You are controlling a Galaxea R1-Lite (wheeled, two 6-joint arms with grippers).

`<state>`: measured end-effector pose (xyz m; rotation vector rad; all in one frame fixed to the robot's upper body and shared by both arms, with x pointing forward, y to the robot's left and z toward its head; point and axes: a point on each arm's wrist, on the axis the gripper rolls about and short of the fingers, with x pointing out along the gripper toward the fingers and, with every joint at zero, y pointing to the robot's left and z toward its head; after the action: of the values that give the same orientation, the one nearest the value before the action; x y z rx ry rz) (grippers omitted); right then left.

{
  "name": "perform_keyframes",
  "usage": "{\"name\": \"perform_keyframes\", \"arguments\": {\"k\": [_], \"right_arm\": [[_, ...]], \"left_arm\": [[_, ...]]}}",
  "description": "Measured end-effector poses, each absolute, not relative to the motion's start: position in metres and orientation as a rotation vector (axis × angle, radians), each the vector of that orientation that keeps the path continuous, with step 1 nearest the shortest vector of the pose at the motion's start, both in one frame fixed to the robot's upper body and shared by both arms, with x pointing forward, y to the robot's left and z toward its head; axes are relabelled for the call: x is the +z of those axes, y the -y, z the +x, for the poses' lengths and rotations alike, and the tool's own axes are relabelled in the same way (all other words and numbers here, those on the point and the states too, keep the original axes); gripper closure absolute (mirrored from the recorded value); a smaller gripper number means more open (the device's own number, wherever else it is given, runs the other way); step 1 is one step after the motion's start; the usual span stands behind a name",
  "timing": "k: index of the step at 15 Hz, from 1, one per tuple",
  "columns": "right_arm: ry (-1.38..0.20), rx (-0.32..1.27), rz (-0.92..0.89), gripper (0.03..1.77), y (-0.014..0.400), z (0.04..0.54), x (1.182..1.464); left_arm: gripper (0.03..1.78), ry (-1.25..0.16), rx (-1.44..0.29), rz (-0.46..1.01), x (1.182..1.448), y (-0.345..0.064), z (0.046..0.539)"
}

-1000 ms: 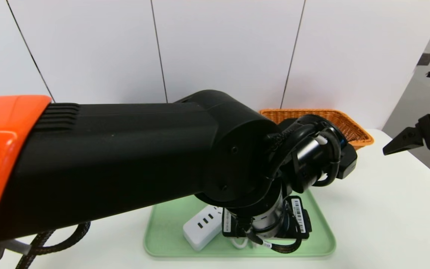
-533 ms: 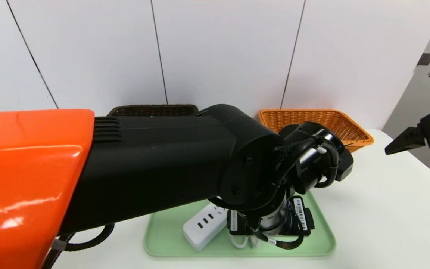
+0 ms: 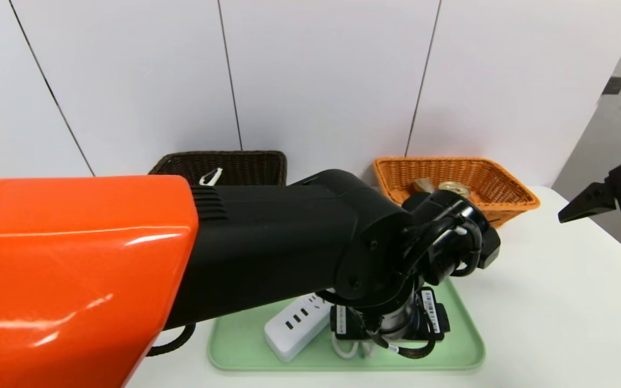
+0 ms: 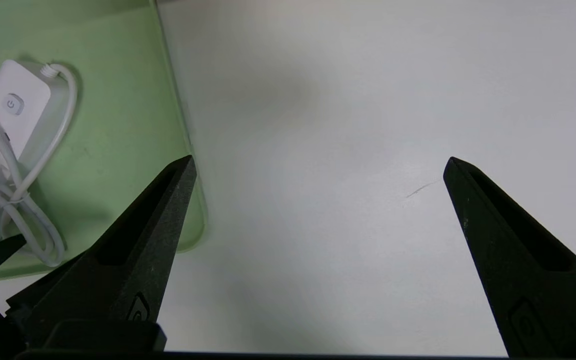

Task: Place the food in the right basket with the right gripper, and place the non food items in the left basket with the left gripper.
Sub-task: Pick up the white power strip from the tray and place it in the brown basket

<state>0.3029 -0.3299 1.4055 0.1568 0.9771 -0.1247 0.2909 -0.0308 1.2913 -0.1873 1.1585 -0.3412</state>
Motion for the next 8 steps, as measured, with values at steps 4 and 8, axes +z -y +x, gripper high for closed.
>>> {"name": "perform_keyframes", "arguments": {"k": [4, 8], "right_arm": [[-0.978, -0.129, 0.16, 0.09, 0.332, 0.303, 1.405], [-0.98, -0.131, 0.16, 0.09, 0.332, 0.304, 1.405]], "left_arm": [[0.12, -1.168, -0.33, -0.164, 1.281, 0.034, 0.293], [0.12, -1.172, -0.32, -0.148, 1.275, 0.037, 0.294]]}}
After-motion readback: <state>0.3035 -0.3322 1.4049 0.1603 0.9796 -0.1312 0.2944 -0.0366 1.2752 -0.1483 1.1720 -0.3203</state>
